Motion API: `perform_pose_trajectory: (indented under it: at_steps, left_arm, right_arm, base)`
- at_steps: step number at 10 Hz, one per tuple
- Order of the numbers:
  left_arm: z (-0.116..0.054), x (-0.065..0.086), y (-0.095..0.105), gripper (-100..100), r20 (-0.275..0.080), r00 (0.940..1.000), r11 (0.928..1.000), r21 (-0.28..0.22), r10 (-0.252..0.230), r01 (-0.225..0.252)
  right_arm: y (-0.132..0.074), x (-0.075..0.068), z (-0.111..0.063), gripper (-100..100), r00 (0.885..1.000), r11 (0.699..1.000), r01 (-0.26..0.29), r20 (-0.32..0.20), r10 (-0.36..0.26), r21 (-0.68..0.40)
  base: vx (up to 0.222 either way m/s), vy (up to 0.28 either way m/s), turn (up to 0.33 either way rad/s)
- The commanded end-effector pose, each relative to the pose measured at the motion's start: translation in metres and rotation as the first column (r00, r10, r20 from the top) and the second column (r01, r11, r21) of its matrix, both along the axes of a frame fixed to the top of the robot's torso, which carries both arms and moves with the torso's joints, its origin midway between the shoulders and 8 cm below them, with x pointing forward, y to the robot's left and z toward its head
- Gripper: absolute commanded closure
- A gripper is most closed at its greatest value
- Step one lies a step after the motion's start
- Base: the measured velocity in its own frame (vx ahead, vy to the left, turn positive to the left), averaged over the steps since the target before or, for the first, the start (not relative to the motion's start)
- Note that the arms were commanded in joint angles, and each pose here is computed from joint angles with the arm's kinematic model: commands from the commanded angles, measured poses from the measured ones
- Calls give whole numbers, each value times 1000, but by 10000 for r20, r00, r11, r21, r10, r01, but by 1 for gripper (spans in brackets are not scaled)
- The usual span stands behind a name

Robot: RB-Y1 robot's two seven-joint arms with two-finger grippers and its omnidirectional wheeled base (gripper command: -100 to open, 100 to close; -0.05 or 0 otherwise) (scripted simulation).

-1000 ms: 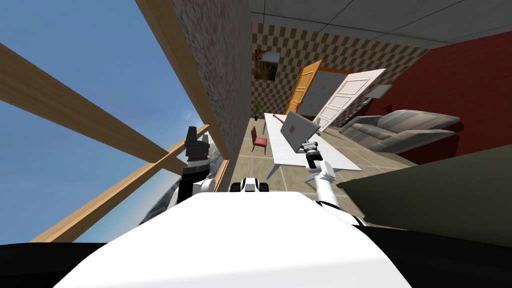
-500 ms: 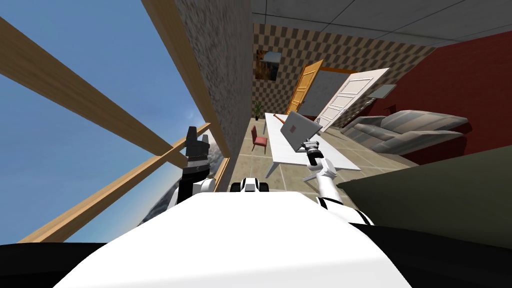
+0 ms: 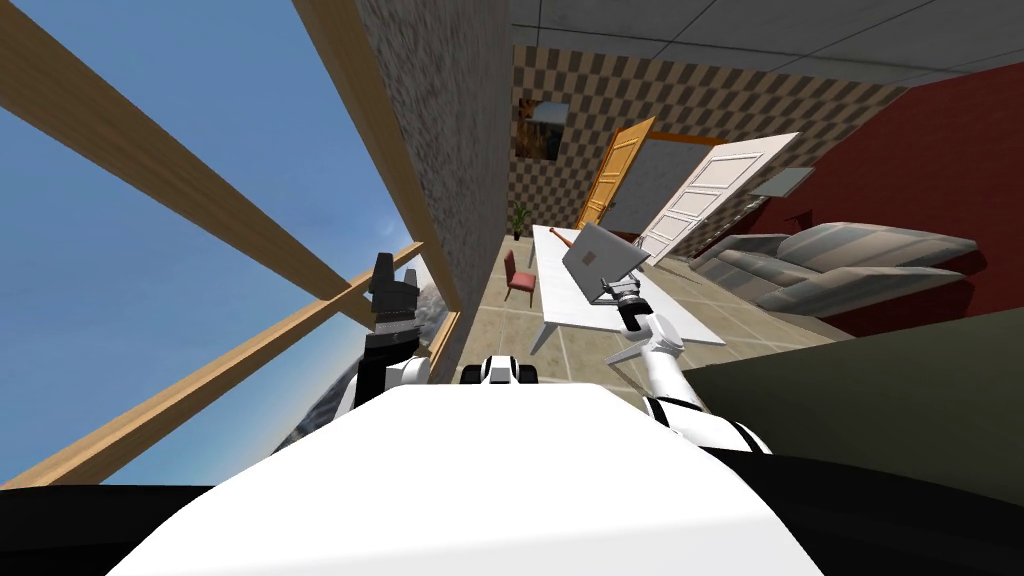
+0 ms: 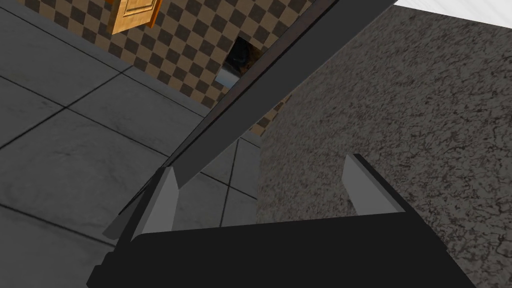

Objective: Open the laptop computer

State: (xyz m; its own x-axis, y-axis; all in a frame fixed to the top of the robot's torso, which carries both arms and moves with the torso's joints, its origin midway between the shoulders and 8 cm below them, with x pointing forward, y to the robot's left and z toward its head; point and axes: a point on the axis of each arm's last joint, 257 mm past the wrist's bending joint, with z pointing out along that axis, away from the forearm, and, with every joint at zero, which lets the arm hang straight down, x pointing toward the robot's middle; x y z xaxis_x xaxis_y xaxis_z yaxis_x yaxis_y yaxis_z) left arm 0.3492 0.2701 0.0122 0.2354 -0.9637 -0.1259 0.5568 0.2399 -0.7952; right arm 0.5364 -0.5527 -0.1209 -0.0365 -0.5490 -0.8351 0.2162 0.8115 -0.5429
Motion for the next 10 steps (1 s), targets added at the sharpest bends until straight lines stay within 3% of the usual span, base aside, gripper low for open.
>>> perform_pose_trajectory:
  at_steps: [1, 10]
  left_arm:
    - [0, 0, 0, 0, 0, 10000, 10000, 0, 0, 0]
    - [0, 0, 0, 0, 0, 10000, 10000, 0, 0, 0]
  right_arm:
    - [1, 1, 4, -100, 9992, 9990, -350, -193, 345, -278]
    - [6, -1, 8, -100, 9794, 9792, -1661, -1355, 1500, -1164]
  base:
    - [-38, -58, 59]
    - [-43, -53, 73]
